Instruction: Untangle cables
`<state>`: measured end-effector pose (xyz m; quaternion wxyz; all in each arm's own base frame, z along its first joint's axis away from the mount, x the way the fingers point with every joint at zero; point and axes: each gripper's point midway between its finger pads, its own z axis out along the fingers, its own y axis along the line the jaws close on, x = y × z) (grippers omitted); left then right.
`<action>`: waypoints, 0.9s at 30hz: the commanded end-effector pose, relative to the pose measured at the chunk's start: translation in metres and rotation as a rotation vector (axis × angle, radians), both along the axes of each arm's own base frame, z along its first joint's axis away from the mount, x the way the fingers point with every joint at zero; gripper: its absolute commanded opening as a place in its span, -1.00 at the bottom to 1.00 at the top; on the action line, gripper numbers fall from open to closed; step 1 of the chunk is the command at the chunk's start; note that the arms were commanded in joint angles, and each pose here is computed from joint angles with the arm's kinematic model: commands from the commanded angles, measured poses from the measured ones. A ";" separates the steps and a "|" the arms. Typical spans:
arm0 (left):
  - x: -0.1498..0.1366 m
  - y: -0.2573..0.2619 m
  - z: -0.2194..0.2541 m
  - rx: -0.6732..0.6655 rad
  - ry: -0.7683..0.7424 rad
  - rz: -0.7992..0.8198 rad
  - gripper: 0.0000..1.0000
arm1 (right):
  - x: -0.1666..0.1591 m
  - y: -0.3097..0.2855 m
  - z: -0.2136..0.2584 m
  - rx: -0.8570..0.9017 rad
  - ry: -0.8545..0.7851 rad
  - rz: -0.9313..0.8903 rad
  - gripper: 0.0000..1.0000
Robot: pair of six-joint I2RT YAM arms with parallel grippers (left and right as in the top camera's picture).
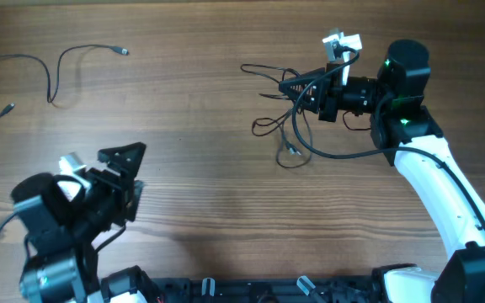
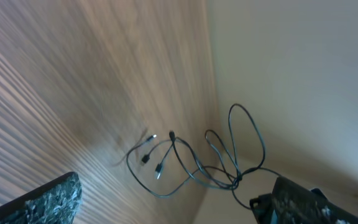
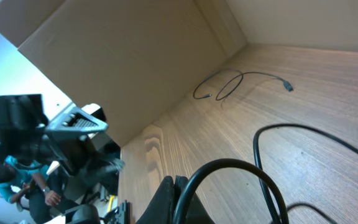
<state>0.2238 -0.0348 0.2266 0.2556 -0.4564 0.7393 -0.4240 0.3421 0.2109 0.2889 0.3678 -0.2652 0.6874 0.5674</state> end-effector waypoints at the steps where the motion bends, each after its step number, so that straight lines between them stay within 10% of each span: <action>1: 0.009 -0.027 -0.012 -0.138 0.060 -0.073 1.00 | 0.003 -0.001 0.015 0.000 -0.047 -0.030 -0.91; 7: 0.063 -0.080 -0.034 -0.114 0.089 -0.207 1.00 | 0.004 -0.002 0.015 0.006 -0.015 -0.040 -0.91; 22: 0.114 -0.228 -0.086 -0.609 0.387 -0.236 0.99 | 0.018 -0.003 -0.004 -0.044 0.056 -0.148 -0.91; 27: 0.117 -0.231 -0.084 -0.603 0.357 -0.226 0.33 | 0.012 0.010 -0.006 -0.060 0.040 -0.127 -0.91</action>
